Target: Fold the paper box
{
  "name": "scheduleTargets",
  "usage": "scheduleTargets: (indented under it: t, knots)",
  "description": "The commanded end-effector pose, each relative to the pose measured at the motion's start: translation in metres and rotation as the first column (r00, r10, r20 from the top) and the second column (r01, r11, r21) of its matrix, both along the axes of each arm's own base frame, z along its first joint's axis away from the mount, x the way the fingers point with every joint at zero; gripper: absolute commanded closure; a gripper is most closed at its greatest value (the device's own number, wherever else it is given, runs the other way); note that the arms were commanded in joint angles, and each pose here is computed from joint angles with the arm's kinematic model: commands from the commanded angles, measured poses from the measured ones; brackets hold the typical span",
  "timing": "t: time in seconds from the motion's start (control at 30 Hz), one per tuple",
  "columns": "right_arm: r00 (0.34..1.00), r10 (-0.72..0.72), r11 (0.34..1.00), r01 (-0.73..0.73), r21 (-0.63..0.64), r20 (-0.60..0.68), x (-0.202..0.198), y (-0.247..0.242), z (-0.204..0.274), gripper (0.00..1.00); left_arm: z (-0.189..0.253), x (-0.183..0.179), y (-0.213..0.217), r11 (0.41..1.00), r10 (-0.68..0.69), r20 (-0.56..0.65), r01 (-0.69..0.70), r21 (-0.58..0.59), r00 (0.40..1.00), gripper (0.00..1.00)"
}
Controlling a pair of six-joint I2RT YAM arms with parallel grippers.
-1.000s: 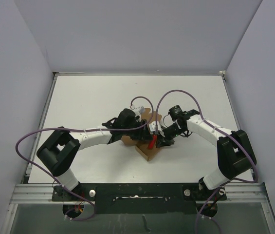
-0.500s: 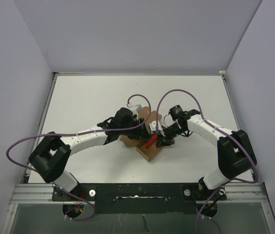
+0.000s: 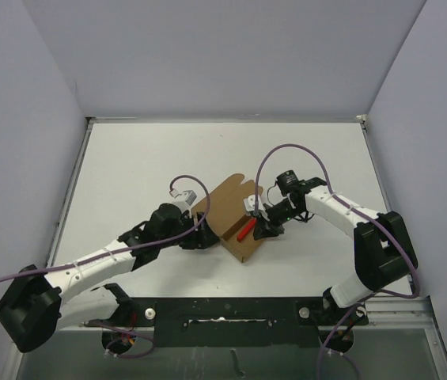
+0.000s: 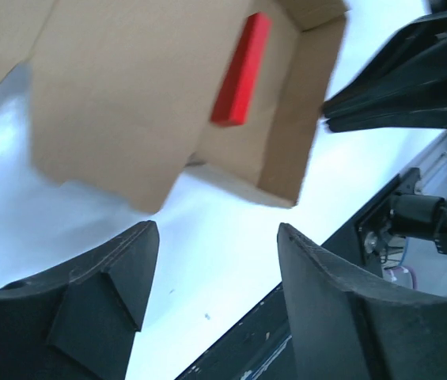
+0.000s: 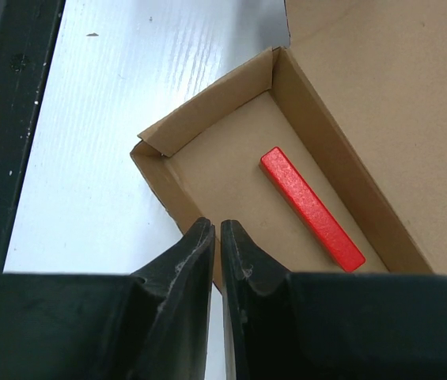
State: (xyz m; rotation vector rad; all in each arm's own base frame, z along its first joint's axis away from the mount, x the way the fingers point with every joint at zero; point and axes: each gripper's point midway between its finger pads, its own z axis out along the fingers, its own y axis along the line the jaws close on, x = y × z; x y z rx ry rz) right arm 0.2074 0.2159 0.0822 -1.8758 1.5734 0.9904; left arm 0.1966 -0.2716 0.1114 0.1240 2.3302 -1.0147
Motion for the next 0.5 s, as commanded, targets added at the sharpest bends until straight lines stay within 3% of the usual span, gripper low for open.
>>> scheduleTargets:
  t: [0.0,0.17,0.27,0.37,0.47]
  knots:
    - [0.999,-0.005,0.997,0.002,0.073,0.035,0.004,0.007,0.024,0.88,0.016,0.012,0.016,0.988,0.115,0.030,-0.111,-0.106,0.993,0.36]
    - [0.999,-0.013,0.997,0.010,0.080,0.037,0.006,0.006,0.027,0.88,0.020,0.024,0.035,0.971,0.163,0.007,-0.159,-0.178,0.987,0.27]
    - [0.999,-0.019,0.996,0.016,0.089,0.038,0.006,0.006,0.029,0.88,0.022,0.033,0.041,0.956,0.187,-0.015,-0.185,-0.227,0.982,0.14]
    - [0.999,-0.023,0.995,0.019,0.096,0.040,0.007,0.006,0.031,0.88,0.027,0.042,0.043,0.936,0.200,-0.019,-0.197,-0.293,0.980,0.07]
    - [0.999,-0.029,0.995,0.025,0.098,0.038,0.008,0.005,0.033,0.88,0.026,0.046,0.042,0.927,0.206,-0.030,-0.205,-0.314,0.978,0.06]
